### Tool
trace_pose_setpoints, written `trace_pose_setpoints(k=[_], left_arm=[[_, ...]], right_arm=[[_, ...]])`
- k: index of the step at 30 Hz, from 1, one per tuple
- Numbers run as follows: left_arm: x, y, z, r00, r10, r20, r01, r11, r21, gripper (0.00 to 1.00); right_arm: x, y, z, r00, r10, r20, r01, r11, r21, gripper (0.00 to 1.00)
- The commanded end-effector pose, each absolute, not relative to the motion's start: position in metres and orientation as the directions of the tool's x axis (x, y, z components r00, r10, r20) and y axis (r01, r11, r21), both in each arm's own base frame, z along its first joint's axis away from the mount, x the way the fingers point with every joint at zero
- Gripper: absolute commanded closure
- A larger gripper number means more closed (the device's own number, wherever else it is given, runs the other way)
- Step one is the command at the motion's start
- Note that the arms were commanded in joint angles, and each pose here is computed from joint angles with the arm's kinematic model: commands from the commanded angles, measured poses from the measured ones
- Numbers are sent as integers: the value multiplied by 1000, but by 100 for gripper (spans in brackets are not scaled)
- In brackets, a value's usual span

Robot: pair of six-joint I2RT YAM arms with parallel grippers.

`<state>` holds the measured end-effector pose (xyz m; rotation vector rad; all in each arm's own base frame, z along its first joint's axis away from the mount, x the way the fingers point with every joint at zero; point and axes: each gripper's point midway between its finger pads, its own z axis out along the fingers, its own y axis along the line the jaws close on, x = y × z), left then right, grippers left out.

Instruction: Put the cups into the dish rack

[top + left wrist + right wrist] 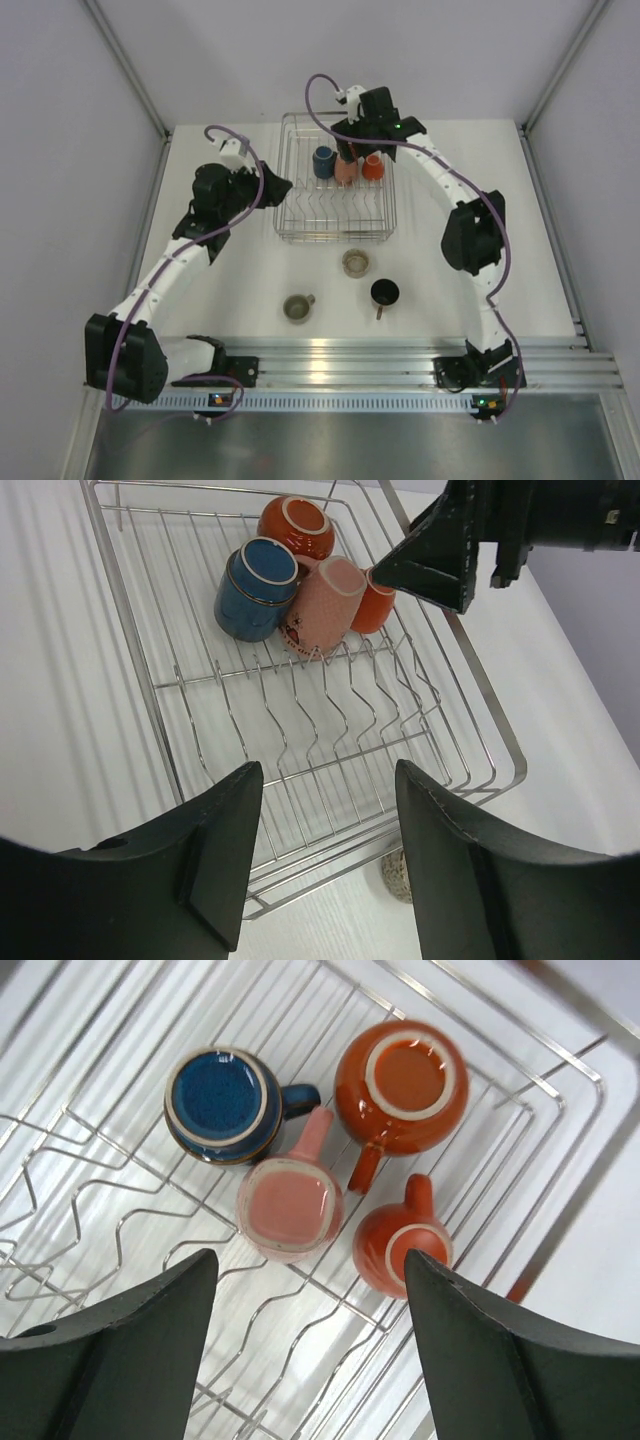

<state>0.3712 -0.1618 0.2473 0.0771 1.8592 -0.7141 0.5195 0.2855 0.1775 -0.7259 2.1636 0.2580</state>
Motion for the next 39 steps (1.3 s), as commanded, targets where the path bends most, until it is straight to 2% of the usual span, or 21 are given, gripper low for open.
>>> trace_pose_setpoints(k=[1, 4, 9, 14, 21, 27, 33, 39], left_arm=[[366, -162, 265, -363, -283, -888, 415, 804, -426, 39], [362, -164, 267, -364, -281, -888, 433, 793, -429, 40], [352, -166, 270, -363, -279, -889, 455, 779, -431, 40], [344, -162, 263, -374, -269, -887, 442, 789, -426, 41], [339, -161, 259, -385, -264, -884, 434, 794, -426, 41], [336, -160, 255, -398, -268, -878, 427, 793, -435, 40], [334, -160, 250, -414, -265, -871, 421, 792, -441, 40], [333, -163, 249, -422, -266, -867, 429, 783, -450, 41]], right_arm=[[517, 286, 264, -338, -323, -884, -537, 838, -101, 25], [506, 272, 288, -299, -298, -907, -500, 858, -117, 25], [477, 254, 320, -262, -255, -931, -482, 870, -103, 16], [422, 227, 322, -302, -196, -933, -467, 883, -35, 14], [326, 186, 274, -433, -131, -892, -424, 903, 73, 15], [241, 172, 206, -567, -92, -818, -394, 903, 171, 16], [194, 179, 166, -641, -27, -767, -363, 891, 272, 18], [184, 187, 146, -666, -40, -745, -355, 895, 269, 21]])
